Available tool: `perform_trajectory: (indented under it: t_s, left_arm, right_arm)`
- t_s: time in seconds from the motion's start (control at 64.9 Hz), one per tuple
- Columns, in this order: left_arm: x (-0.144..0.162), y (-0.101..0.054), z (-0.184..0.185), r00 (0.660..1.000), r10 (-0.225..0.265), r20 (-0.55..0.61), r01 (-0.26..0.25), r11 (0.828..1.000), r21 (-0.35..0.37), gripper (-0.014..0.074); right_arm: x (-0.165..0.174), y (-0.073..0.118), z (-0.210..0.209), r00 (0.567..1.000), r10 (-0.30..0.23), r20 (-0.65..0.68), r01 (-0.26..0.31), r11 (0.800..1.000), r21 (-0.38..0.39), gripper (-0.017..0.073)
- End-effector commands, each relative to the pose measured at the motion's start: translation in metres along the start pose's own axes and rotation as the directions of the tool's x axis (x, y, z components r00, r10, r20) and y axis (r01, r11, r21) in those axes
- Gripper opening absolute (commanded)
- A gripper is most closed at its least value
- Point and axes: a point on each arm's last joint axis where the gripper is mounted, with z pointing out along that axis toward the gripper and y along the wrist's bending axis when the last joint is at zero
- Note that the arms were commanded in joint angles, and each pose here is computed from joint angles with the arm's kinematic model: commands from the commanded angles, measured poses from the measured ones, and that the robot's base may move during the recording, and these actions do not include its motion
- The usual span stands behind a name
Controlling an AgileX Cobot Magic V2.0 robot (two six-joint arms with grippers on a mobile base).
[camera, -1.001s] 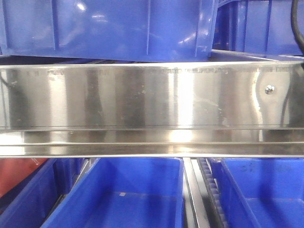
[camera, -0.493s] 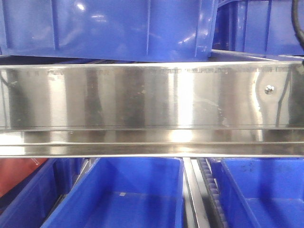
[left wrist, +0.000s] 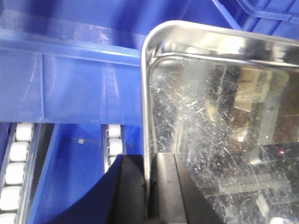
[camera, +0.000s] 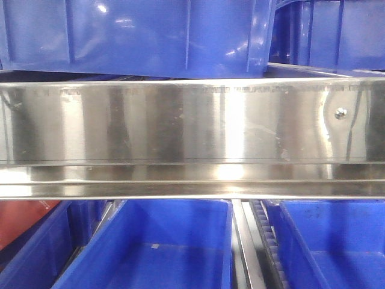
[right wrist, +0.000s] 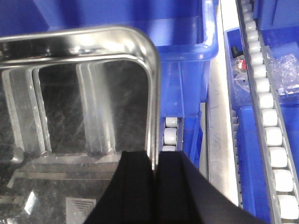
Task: Stack silver trays without gaps
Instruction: 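Hold the silver tray raised above the shelf with both grippers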
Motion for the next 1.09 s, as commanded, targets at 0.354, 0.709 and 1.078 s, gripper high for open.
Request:
perform_trajectory:
  t_s: [0.354,0.709,1.078]
  left_arm:
    - [-0.0038,0.0003,-0.0105,0.999,-0.005,0.034,0.004,1.000,0.011,-0.0017]
    - [-0.0039,0.0001,-0.0090,0.999,-0.001,0.034,0.001,1.000,0.007,-0.0017]
    - [-0.0039,0.0001,-0.0090,0.999,-0.001,0.034,0.001,1.000,0.007,-0.0017]
  right_arm:
    - [-0.0046,-0.0041,-0.0100,0.999,-0.024,0.047,0.023,1.000,0.012,-0.0067]
    - [-0.0049,-0.0038,-0.0099,0.998,-0.024,0.051,0.024,1.000,0.009,-0.0067]
    - [-0.0049,-0.0038,-0.0099,0.998,-0.024,0.051,0.024,1.000,0.009,-0.0067]
